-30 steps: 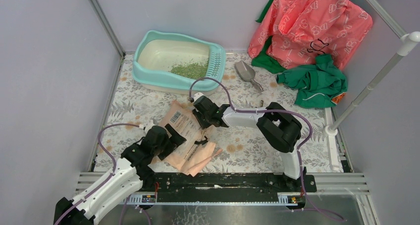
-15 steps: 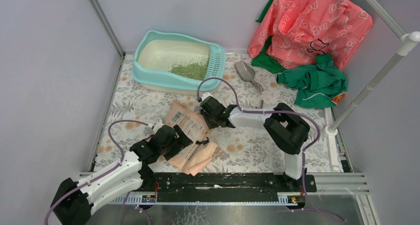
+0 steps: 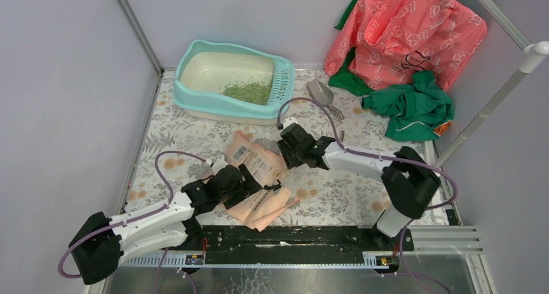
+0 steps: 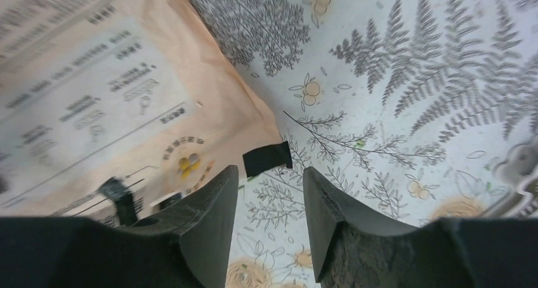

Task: Fill the litter box with clean litter
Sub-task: Close the cat litter bag at the center of the board.

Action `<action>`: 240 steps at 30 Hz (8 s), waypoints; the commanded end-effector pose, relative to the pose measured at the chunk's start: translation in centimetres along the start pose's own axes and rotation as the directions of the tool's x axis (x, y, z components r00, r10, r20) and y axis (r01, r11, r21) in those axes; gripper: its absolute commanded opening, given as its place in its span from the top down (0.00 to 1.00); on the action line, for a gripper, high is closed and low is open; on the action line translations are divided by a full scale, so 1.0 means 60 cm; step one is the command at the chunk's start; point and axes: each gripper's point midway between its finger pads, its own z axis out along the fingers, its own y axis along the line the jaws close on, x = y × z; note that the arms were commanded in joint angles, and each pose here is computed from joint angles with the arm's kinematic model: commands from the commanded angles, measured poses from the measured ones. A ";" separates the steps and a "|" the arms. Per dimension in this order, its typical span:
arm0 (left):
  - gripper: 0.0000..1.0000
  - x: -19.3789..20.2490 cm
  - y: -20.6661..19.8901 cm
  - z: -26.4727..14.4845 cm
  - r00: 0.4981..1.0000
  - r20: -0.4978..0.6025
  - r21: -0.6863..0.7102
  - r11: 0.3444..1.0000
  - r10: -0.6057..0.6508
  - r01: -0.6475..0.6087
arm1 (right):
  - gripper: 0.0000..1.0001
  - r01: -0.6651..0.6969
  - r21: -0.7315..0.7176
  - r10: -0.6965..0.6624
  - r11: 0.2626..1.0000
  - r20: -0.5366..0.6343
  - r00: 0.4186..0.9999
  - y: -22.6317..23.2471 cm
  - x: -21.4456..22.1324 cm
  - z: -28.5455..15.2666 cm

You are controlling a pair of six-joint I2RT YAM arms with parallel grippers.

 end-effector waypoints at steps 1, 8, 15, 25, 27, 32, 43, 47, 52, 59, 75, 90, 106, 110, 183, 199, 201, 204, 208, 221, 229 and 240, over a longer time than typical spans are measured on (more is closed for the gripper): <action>0.01 -0.008 -0.012 -0.001 0.999 0.018 -0.005 1.000 0.028 -0.028 | 0.50 -0.042 -0.014 0.043 0.999 0.110 0.993 -0.008 -0.052 -0.075; 0.01 -0.031 -0.031 -0.031 0.997 0.069 0.029 0.999 0.042 -0.044 | 0.50 -0.075 -0.044 0.078 0.996 0.055 0.995 -0.016 0.016 -0.096; 0.01 -0.043 -0.011 -0.050 0.993 0.111 0.004 0.999 0.041 -0.042 | 0.50 -0.104 -0.102 0.109 0.989 0.045 0.993 0.001 0.029 -0.100; 0.01 -0.055 0.072 -0.066 0.980 0.194 -0.100 0.993 -0.039 0.059 | 0.54 -0.084 -0.141 0.089 0.987 0.031 0.996 0.019 0.032 -0.116; 0.01 -0.050 0.080 -0.061 0.981 0.189 -0.103 0.993 -0.041 0.061 | 0.54 -0.082 -0.143 0.086 0.986 0.025 0.996 0.020 0.038 -0.119; 0.01 -0.034 0.093 -0.042 0.988 0.151 -0.136 0.989 -0.034 0.054 | 0.54 -0.072 -0.161 0.076 0.984 0.024 0.997 0.026 0.047 -0.135; 0.01 -0.015 0.076 -0.017 0.997 0.065 -0.175 0.984 0.045 -0.033 | 0.56 -0.124 -0.112 0.116 0.986 -0.077 0.990 0.006 0.130 -0.141; 0.01 -0.009 0.061 -0.001 0.998 0.051 -0.142 0.989 0.041 -0.033 | 0.56 -0.160 -0.073 0.155 0.984 -0.073 0.985 -0.010 0.148 -0.150; 0.01 -0.005 0.042 0.020 0.998 0.032 -0.134 0.989 0.061 -0.057 | 0.55 -0.168 -0.066 0.162 0.984 -0.087 0.983 -0.014 0.154 -0.160; 0.01 -0.003 0.010 0.012 0.997 0.011 -0.095 0.992 0.080 -0.079 | 0.56 -0.189 -0.140 0.173 0.972 -0.124 0.977 0.014 0.172 -0.135; 0.01 -0.054 -0.033 -0.059 0.984 0.125 -0.010 0.992 0.128 -0.128 | 0.56 -0.224 -0.255 0.226 0.941 -0.020 0.974 0.079 0.088 -0.071; 0.01 -0.056 -0.031 -0.061 0.983 0.140 0.007 0.992 0.123 -0.125 | 0.54 -0.127 -0.377 0.166 0.917 0.072 0.984 0.153 -0.023 -0.055; 0.03 -0.083 -0.070 -0.095 0.974 0.191 0.044 0.990 0.121 -0.132 | 0.55 -0.037 -0.357 0.026 0.934 -0.035 0.999 0.216 -0.035 0.030; 0.14 -0.095 -0.086 -0.109 0.968 0.218 0.069 0.987 0.128 -0.146 | 0.55 -0.019 -0.347 0.005 0.938 -0.041 0.999 0.221 -0.029 0.032; 1.00 -0.019 -0.013 0.060 0.975 0.069 -0.074 0.976 0.210 -0.205 | 0.96 -0.251 -0.330 0.273 0.910 0.021 0.962 0.010 -0.182 0.096; 1.00 -0.020 -0.034 0.049 0.977 0.060 -0.044 0.978 0.205 -0.203 | 0.95 -0.247 -0.351 0.266 0.903 0.006 0.964 0.038 -0.168 0.120; 1.00 -0.023 -0.041 0.045 0.977 0.067 -0.034 0.979 0.202 -0.200 | 0.95 -0.243 -0.349 0.260 0.905 0.003 0.966 0.044 -0.165 0.123; 1.00 -0.026 -0.048 0.042 0.977 0.072 -0.027 0.980 0.201 -0.199 | 0.95 -0.241 -0.350 0.255 0.905 -0.007 0.967 0.053 -0.159 0.127; 1.00 -0.025 -0.055 0.041 0.978 0.067 -0.016 0.980 0.199 -0.199 | 0.95 -0.239 -0.347 0.250 0.907 -0.015 0.968 0.061 -0.152 0.133; 0.99 -0.035 -0.104 0.042 0.976 0.079 0.031 0.978 0.203 -0.206 | 0.95 -0.247 -0.320 0.251 0.915 -0.031 0.968 0.055 -0.135 0.147; 0.99 -0.048 -0.151 0.083 0.964 0.109 0.036 0.968 0.242 -0.247 | 0.95 -0.251 -0.316 0.251 0.915 -0.041 0.967 0.054 -0.125 0.152; 0.99 -0.066 -0.186 0.152 0.944 0.145 -0.002 0.955 0.295 -0.298 | 0.95 -0.242 -0.305 0.241 0.921 -0.041 0.970 0.050 -0.119 0.151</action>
